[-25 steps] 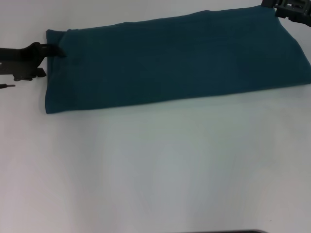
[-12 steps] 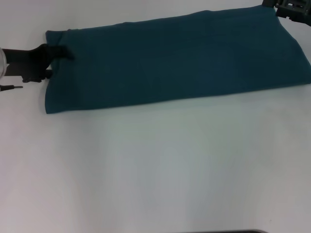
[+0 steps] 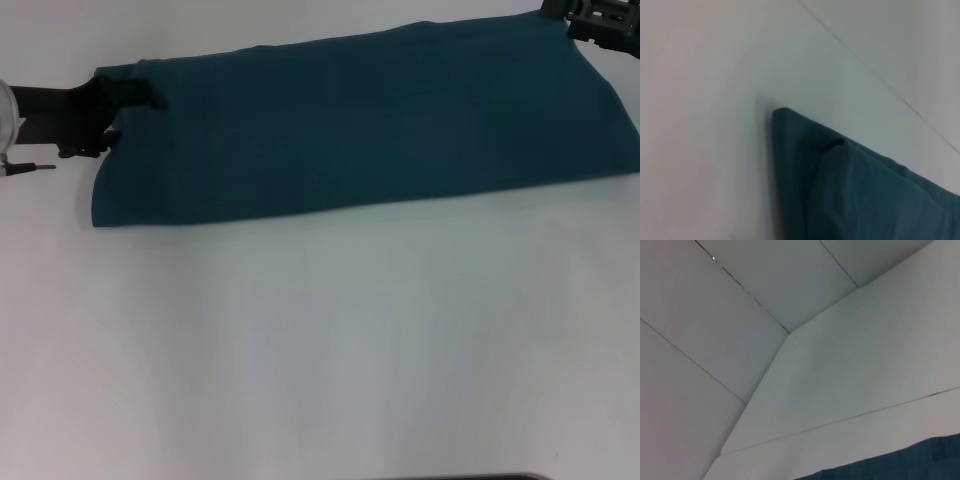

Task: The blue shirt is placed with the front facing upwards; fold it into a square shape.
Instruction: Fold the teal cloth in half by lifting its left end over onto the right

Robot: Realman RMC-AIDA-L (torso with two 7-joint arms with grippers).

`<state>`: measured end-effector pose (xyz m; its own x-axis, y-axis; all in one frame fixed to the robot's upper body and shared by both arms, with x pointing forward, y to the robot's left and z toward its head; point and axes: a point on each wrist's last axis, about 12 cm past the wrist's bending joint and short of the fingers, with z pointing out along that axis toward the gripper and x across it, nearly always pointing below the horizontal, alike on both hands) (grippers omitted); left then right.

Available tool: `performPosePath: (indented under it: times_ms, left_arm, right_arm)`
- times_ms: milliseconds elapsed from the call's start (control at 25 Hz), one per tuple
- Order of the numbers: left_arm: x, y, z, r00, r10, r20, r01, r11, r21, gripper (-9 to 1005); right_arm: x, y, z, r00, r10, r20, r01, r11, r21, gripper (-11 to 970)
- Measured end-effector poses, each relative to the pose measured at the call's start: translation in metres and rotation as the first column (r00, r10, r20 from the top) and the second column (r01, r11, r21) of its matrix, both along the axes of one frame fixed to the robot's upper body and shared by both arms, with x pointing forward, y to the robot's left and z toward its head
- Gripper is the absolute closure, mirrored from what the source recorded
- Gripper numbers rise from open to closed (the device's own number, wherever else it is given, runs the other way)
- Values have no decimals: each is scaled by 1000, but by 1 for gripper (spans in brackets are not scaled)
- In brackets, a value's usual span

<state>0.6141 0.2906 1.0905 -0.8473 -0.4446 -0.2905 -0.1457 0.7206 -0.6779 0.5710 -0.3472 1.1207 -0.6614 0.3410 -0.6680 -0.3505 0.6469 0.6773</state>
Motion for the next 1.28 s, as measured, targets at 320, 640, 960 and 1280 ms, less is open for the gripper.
performPosePath:
  times_ms: [320, 640, 960, 1280]
  left_arm:
    - [0, 13, -1, 1000, 30, 6, -30, 999, 31, 124]
    - [1, 17, -4, 999, 47, 12, -48, 996, 80, 125]
    - [-2, 15, -9, 999, 43, -6, -43, 995, 90, 125]
    - [-2, -1, -7, 999, -20, -35, 21, 999, 48, 124]
  right_arm:
    - [0, 0, 0, 1000, -2, -1, 2, 1000, 1, 15]
    - [0, -1, 0, 1000, -2, -2, 2, 1000, 1, 14]
    - [0, 0, 0, 1000, -2, -2, 2, 1000, 2, 14]
    - [-1, -2, 0, 1000, -5, -2, 5, 1000, 0, 14]
